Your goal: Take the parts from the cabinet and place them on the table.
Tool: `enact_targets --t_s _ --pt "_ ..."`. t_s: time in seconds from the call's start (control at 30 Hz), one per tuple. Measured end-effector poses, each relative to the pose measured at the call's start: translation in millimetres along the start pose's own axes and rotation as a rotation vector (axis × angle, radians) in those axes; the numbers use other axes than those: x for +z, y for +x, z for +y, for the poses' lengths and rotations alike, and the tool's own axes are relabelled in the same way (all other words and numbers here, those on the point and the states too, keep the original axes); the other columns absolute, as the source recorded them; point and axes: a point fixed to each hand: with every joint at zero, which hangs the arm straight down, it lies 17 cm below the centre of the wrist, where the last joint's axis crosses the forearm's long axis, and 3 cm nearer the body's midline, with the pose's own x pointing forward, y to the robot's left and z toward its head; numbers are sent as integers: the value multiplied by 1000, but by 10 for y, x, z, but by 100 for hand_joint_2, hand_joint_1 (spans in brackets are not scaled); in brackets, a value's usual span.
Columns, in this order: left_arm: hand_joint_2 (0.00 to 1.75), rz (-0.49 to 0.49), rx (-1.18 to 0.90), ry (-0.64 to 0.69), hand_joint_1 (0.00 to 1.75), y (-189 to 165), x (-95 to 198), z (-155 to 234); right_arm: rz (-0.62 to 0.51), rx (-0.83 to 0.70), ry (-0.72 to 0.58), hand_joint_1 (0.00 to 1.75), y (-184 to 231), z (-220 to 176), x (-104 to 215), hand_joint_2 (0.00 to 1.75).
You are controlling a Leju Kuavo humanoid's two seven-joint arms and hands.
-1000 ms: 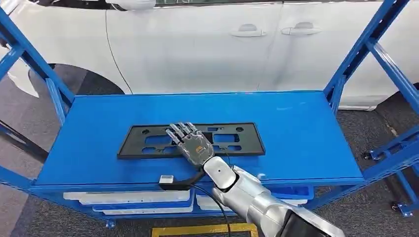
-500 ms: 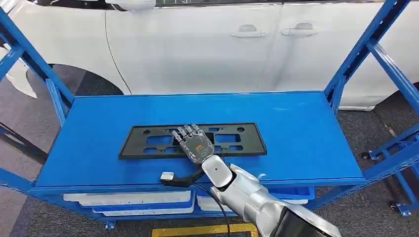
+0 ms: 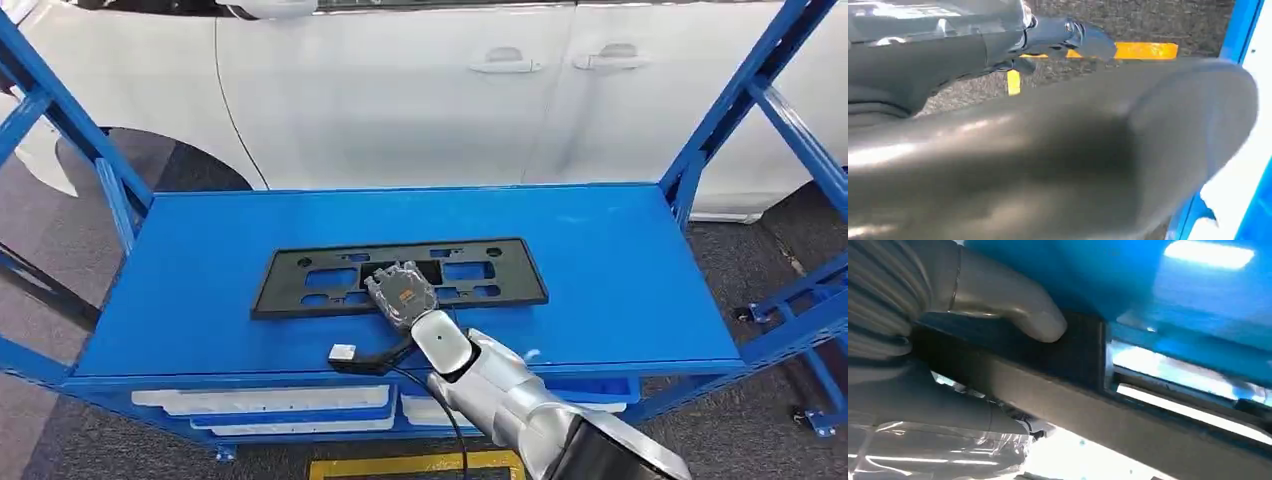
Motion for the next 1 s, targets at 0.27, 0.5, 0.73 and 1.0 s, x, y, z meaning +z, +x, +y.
enact_targets --t_s 0.27,0.5,0.73,1.0 --pt "0 -103 0 1 0 174 9 16 28 -83 -84 175 -94 -227 -63 175" --pt "0 -119 -14 17 0 209 2 79 64 -192 -284 175 -303 -903 -184 175" --pt "0 -135 7 30 0 203 24 122 56 -596 -704 175 -748 -2002 288 175" --pt "0 -130 90 39 0 157 57 178 -402 -1539 -996 175 -924 -3022 1252 175"
